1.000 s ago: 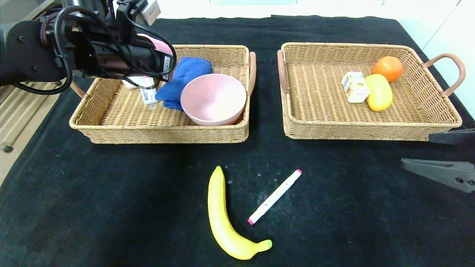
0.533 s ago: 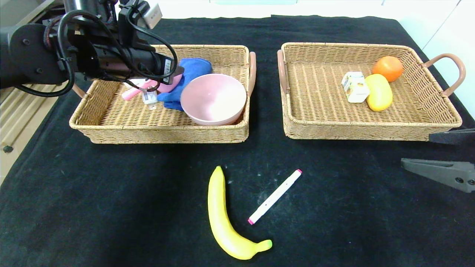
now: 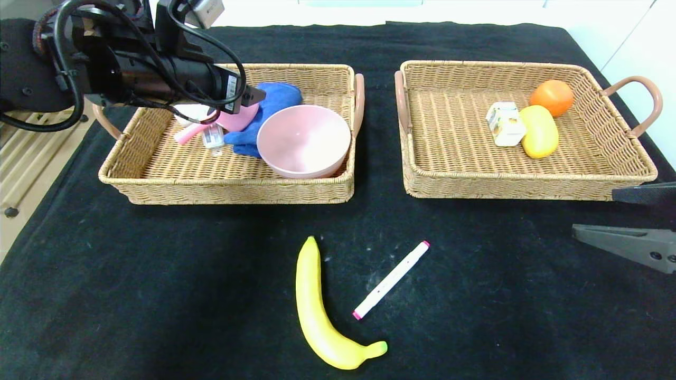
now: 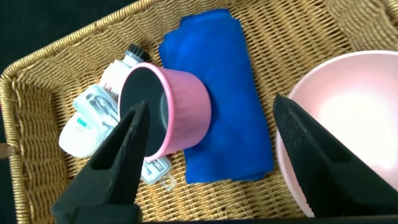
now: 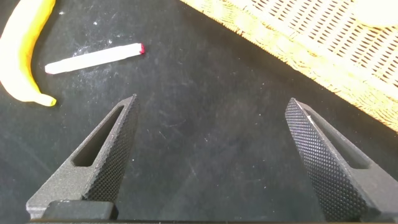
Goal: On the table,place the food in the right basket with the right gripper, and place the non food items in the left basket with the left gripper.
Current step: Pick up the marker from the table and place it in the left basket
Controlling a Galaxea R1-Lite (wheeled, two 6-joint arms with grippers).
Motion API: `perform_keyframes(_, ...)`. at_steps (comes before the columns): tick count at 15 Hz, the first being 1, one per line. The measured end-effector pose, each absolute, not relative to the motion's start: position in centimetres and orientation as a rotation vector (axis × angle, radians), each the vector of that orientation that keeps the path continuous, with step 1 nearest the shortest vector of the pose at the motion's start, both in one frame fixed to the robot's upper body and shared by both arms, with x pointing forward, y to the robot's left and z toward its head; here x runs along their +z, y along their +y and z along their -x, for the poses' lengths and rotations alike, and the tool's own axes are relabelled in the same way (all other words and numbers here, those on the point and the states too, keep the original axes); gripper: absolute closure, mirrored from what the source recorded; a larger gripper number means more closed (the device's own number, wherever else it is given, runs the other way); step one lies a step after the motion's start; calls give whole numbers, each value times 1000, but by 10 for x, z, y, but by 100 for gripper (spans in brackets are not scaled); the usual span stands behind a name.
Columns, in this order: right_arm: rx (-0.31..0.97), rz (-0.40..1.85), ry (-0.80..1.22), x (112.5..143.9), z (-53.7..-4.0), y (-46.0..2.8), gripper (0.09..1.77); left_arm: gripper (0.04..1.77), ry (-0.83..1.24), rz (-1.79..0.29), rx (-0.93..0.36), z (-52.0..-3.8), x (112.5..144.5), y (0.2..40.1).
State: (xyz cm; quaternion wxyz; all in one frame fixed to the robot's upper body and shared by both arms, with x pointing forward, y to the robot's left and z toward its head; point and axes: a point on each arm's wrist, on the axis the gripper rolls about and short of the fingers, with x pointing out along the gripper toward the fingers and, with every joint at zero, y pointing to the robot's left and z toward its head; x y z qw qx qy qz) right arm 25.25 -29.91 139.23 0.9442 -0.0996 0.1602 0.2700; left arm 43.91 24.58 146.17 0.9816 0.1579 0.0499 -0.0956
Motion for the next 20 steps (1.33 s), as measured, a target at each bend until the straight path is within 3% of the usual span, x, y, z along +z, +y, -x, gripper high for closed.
perform_keyframes(7,547,201,317,1394,-250,-300,15,20,72,-321,-363,-391,1470,213)
perform_keyframes(20,534,197,302,1398,-249,-301,15,12,132,-327,-704,-319,1422,165)
